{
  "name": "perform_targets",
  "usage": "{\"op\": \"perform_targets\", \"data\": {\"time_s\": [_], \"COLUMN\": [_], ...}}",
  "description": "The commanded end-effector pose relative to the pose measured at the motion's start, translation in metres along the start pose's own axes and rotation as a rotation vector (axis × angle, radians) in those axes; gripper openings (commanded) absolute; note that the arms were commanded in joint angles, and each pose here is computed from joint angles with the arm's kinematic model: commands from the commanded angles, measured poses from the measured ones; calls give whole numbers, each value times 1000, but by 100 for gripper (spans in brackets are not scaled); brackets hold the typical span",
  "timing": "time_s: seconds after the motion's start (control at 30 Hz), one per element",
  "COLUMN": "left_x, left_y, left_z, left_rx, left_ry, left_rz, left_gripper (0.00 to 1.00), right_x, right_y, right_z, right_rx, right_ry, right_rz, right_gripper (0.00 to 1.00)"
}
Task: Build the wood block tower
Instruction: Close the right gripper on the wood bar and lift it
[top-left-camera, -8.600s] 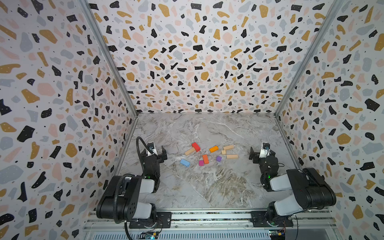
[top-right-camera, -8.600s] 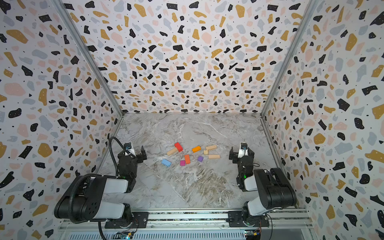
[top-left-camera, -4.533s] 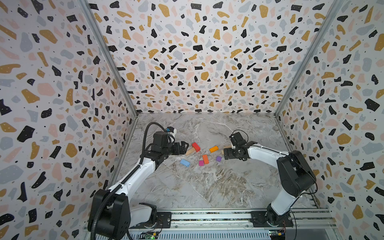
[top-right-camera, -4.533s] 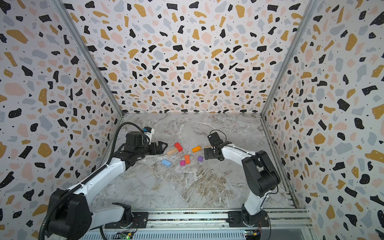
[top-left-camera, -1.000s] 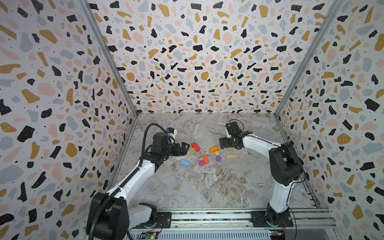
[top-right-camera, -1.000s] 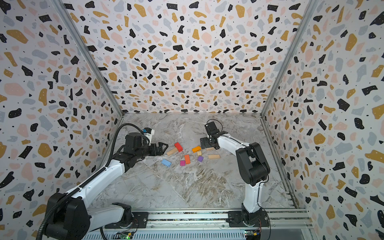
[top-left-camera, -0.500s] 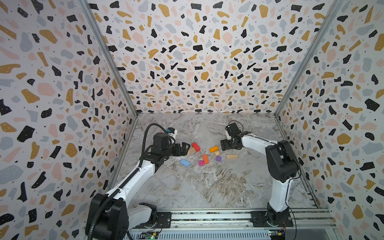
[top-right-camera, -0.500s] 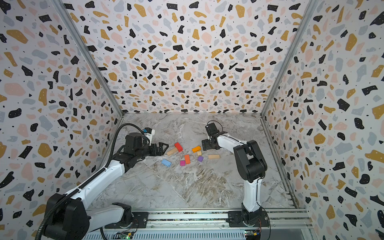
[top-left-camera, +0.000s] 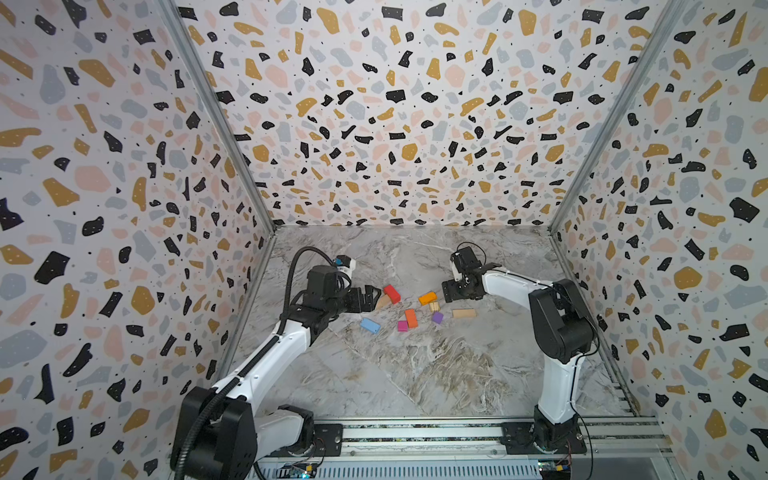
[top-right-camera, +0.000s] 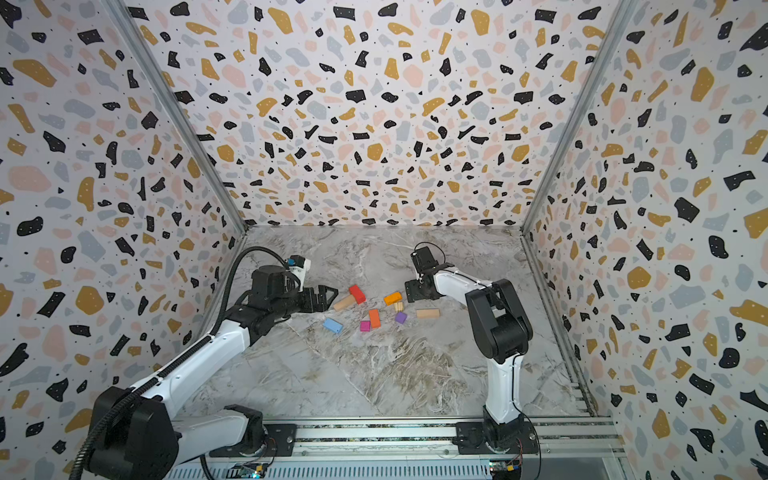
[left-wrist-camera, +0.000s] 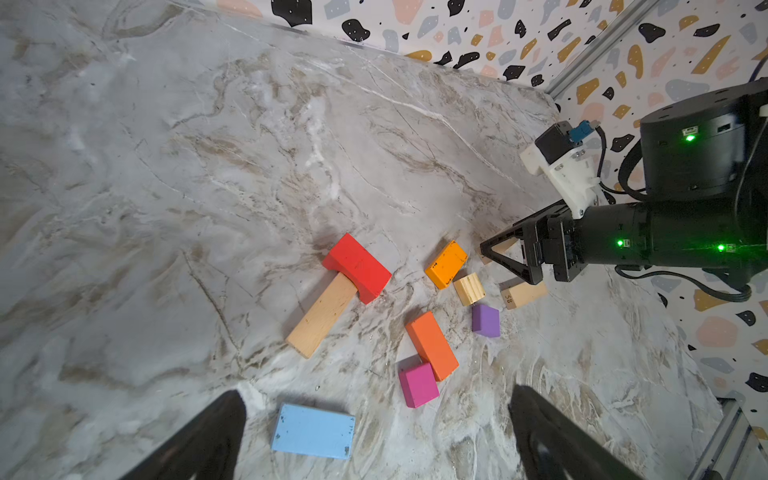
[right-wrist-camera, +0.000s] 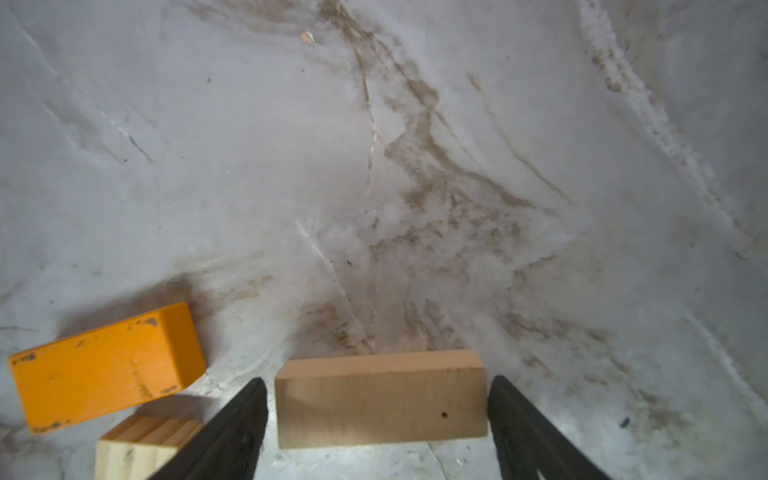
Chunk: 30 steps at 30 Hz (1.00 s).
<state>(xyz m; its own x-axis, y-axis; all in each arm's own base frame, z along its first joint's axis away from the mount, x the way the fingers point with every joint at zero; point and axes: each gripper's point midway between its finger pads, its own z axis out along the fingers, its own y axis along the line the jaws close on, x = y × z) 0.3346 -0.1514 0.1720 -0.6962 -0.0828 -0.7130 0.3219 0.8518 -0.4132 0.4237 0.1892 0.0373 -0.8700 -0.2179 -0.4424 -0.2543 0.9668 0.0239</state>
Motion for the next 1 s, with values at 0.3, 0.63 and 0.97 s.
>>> {"op": "perform_targets", "data": {"time_s": [0.3,0.63,0.97], "left_x": [-4,-6,-5], "left_y": [-5,-5,-5], "left_z": [-2,-4,-3], "left_rx": [11,8,11], "left_ry": [-26,-33,-29], "left_rz": [23,26,23], "left_gripper": [100,100,100], "right_x": [7,21,28], "right_y": [-5,-12,-13], "right_z": [2,-12,-7], "right_rx": [21,49,52], "right_ry": [19,16,30], "right_rz": [36,238,273], "right_gripper": [75,64,65]}}
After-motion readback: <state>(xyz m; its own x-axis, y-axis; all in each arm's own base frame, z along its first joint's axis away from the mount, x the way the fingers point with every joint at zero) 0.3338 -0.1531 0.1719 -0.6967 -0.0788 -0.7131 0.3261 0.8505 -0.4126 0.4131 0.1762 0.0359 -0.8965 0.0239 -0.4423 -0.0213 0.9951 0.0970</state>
